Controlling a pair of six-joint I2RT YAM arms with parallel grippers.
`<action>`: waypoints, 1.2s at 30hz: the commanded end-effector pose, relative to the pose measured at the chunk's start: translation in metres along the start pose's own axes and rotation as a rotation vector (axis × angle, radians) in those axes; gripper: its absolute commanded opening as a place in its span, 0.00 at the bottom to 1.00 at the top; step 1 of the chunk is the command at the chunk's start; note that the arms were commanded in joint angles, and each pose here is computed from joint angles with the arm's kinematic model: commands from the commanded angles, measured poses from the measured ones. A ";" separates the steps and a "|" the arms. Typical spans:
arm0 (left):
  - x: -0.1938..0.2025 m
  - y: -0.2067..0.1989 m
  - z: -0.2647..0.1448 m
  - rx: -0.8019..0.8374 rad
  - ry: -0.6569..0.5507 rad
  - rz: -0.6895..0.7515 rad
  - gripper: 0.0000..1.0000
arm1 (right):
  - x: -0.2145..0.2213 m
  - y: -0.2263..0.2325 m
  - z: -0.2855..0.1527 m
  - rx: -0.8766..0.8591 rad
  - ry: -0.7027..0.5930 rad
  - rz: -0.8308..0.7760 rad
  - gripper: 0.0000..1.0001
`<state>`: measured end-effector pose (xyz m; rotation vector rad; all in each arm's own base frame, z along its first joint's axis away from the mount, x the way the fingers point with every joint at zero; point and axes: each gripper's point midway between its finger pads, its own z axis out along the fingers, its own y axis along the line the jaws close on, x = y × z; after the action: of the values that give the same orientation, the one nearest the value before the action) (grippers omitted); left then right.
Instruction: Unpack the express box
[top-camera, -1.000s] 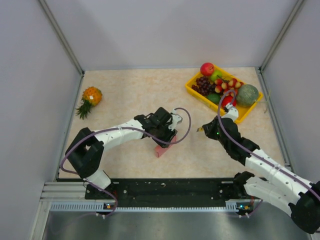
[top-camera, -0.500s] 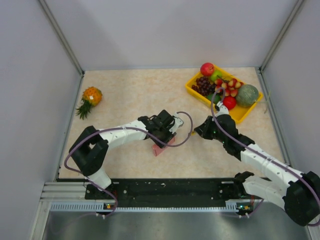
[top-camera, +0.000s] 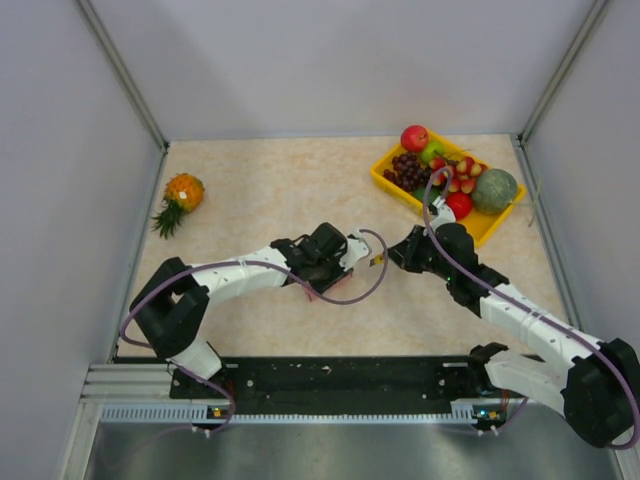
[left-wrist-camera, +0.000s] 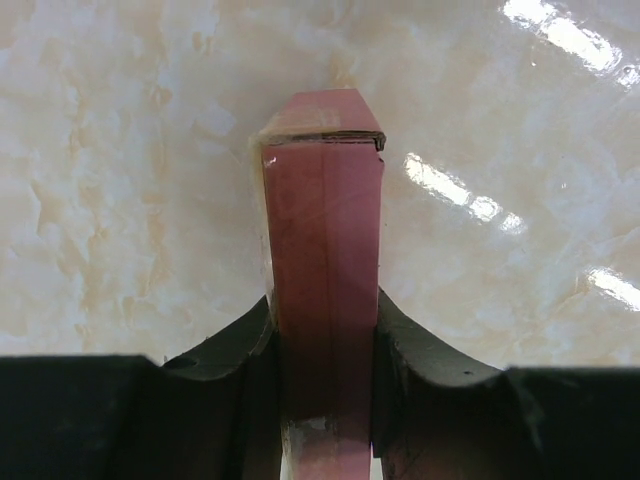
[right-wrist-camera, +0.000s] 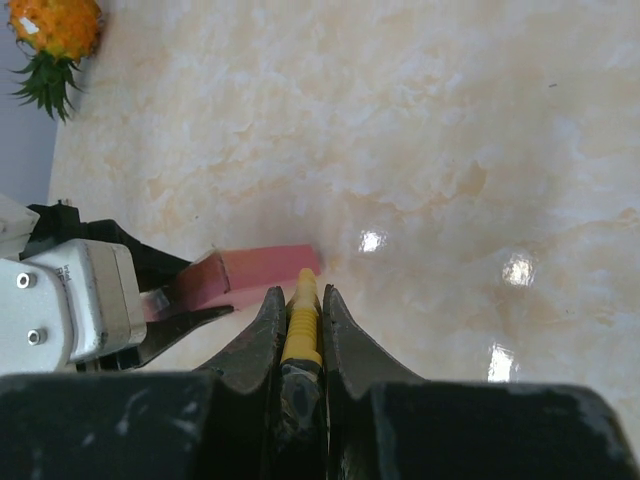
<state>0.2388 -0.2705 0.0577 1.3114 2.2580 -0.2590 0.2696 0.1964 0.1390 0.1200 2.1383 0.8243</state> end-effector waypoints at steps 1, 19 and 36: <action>-0.018 -0.005 0.001 0.032 -0.074 0.018 0.36 | -0.031 0.024 0.001 -0.083 -0.090 -0.034 0.00; 0.001 0.007 0.007 -0.088 -0.088 -0.057 0.44 | -0.021 0.035 0.006 -0.251 -0.150 -0.091 0.00; -0.006 0.016 0.001 -0.145 -0.137 0.071 0.18 | -0.025 0.042 0.013 -0.312 -0.193 -0.096 0.00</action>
<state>0.2430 -0.2603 0.0383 1.2664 2.1970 -0.1652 0.2790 0.2234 0.1560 -0.0382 1.9108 0.9974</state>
